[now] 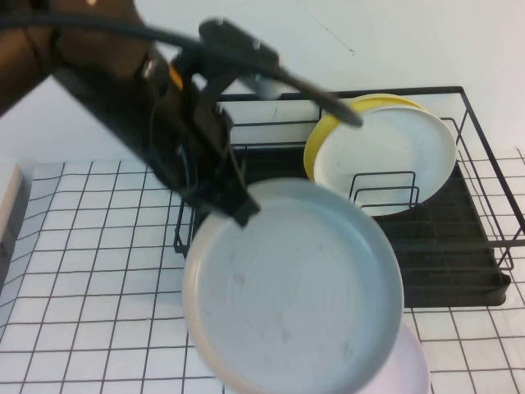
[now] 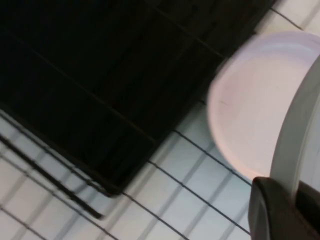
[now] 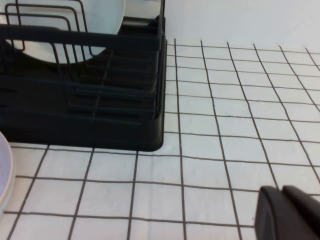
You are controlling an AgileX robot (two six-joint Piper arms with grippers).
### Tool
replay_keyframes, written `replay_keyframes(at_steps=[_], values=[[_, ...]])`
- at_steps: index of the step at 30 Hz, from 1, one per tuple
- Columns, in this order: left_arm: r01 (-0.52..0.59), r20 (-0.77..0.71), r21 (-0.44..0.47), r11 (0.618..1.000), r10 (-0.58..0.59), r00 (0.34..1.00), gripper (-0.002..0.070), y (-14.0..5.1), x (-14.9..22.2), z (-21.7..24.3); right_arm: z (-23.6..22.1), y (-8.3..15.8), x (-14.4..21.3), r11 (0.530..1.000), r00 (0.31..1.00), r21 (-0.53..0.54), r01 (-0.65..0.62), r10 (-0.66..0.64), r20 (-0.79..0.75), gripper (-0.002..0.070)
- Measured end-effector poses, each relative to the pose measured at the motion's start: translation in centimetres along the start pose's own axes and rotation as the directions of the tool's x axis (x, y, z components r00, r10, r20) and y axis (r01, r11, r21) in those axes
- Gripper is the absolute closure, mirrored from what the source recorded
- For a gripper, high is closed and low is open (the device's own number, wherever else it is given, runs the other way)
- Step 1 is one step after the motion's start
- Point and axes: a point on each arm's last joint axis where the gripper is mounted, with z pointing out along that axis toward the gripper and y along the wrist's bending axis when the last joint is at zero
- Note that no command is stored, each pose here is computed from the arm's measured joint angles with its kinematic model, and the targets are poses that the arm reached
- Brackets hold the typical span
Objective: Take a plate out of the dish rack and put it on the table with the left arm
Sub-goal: Place the plate from the table
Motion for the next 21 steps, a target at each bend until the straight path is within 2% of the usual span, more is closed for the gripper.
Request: replay_keyframes(at_steps=[4, 9, 14, 21], values=[[0.049, -0.029, 0.070, 0.996, -0.047, 0.998, 0.0673, -1.0, 3.0, 2.1, 0.0, 0.0, 0.0, 1.000, 1.000, 0.000, 0.000, 0.000, 0.000, 0.0678], [0.188, -0.010, 0.131, 0.973, -0.188, 0.982, 0.0673, -1.5, 6.3, 7.3, 0.0, 0.0, 0.0, 1.000, 1.000, 0.000, 0.000, 0.000, 0.000, 0.0678], [0.251, 0.051, 0.128, 0.959, -0.259, 0.964, 0.0673, -1.0, 6.4, 9.5, 0.0, 0.0, 0.0, 1.000, 1.000, 0.000, 0.000, 0.000, 0.000, 0.0678], [0.313, -0.021, 0.138, 0.940, -0.313, 0.949, 0.0673, -0.2, 6.5, 13.6, 0.0, 0.0, 0.0, 1.000, 1.000, 0.000, 0.000, 0.000, 0.000, 0.0678]])
